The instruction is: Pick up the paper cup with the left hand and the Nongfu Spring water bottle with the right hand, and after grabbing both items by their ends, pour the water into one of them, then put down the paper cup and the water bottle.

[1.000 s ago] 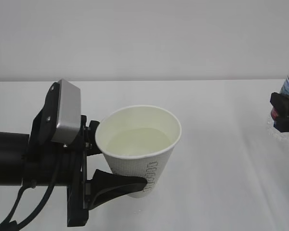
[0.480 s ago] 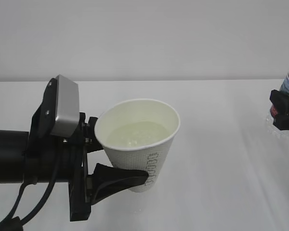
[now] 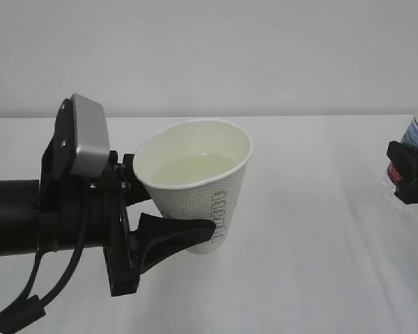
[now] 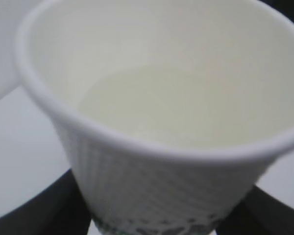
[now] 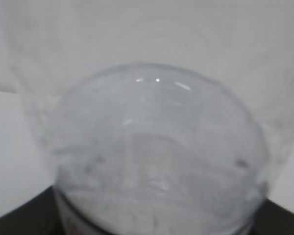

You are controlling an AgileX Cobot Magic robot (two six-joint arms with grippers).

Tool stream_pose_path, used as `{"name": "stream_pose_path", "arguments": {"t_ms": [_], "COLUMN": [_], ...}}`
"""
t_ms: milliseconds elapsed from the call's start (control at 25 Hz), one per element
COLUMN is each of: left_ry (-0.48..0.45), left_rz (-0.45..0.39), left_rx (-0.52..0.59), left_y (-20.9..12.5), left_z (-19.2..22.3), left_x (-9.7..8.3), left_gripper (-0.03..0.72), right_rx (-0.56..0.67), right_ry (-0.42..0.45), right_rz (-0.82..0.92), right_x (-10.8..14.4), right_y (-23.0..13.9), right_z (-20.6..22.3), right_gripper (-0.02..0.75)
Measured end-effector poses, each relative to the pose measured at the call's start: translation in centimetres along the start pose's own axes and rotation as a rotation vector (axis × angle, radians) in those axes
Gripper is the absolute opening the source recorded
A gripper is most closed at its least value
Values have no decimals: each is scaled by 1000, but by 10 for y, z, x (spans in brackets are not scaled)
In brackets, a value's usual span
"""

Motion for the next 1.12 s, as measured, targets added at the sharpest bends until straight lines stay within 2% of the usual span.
{"name": "stream_pose_path", "arguments": {"t_ms": [320,640,720,880,1000,1120], "left_ry": [81,125,136,188,260,351], "left_rz": [39,12,-2,-45,-94,-147], "left_rx": [-38,-9,-5,-83,-149,-166], "left_y": [4,-14,-17,-13,-16,-27], "left_z": [2,8,8,-4,-24,-46], "left_x": [16,29,33,47,62,80], "left_gripper": [490,490,490,490,490,490], "right_rx": [1,1,-1,-1,-1,-1], "right_ry": [1,1,1,1,1,1], "right_rz": [1,1,1,1,1,1], "right_x": [0,0,0,0,0,0], "right_y": [0,0,0,0,0,0], "right_z": [0,0,0,0,0,0], "right_gripper": [441,442,442,441,441,441]}}
Point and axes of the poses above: a point on each arm's last joint axis where the gripper is mounted, z pointing out along that axis toward the gripper, x along the wrist's bending axis when the last joint is at zero, y = z × x, the point moved 9 cm from there along z, pointing out along that axis toward the gripper, and after that the axes turned 7 degrees about -z, right-handed, at the moved point
